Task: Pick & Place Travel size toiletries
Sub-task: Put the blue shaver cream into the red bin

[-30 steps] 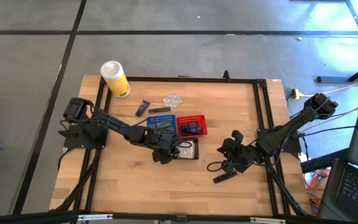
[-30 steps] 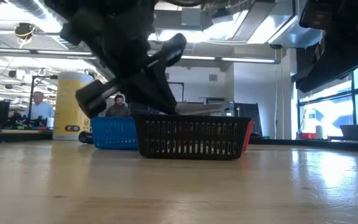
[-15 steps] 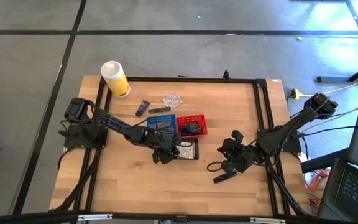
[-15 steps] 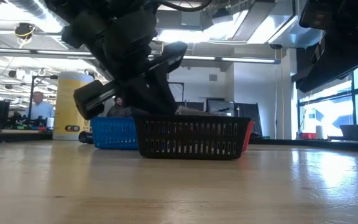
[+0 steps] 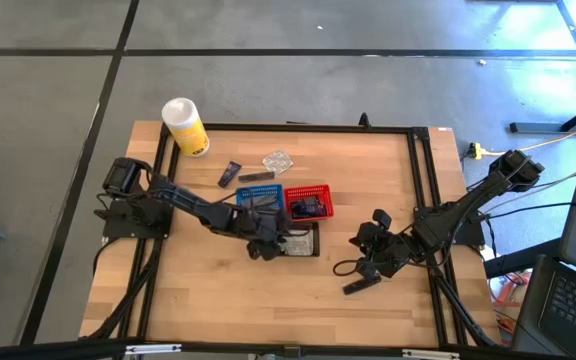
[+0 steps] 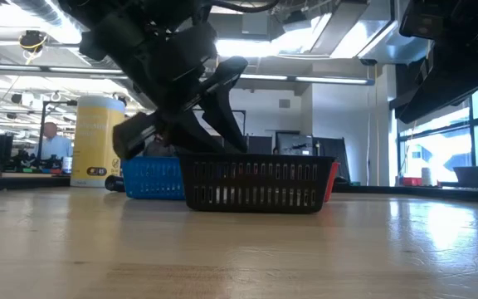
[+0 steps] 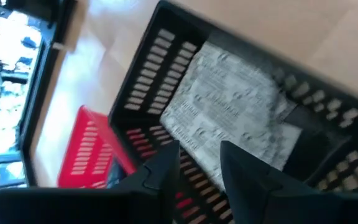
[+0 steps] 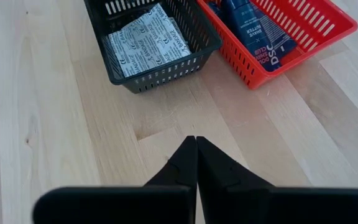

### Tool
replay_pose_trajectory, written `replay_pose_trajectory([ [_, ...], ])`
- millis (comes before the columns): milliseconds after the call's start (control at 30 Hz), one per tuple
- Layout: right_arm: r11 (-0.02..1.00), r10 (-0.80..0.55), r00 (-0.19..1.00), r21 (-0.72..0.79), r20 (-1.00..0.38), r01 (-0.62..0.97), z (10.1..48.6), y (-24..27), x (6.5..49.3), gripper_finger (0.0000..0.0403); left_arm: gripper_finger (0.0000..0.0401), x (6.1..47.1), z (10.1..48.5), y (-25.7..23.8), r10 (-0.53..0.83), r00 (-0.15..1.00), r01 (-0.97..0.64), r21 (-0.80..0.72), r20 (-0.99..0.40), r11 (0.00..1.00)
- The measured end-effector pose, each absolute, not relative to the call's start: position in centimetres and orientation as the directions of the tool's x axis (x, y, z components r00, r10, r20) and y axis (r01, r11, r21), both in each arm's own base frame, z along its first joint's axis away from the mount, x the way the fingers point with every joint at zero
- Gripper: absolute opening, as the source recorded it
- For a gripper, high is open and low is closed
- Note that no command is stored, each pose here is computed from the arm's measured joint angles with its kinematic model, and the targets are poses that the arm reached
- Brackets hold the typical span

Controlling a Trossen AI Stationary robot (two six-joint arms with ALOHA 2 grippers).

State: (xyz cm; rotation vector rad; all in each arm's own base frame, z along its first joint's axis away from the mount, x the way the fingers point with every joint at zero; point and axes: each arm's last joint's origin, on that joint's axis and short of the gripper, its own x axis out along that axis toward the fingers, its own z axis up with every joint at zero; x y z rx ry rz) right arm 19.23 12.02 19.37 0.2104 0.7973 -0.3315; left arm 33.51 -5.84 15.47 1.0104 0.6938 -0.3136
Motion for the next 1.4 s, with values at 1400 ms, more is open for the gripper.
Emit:
replay_pose_trajectory([
  [1400,0.928,-0.207,0.656,0.067,-0.726,0.366,19.4,12.1,19.3,0.0004,0.0098,25.0,27.9,0.3,0.334,0.778,-0.347,0.078,-0.533,0.935],
])
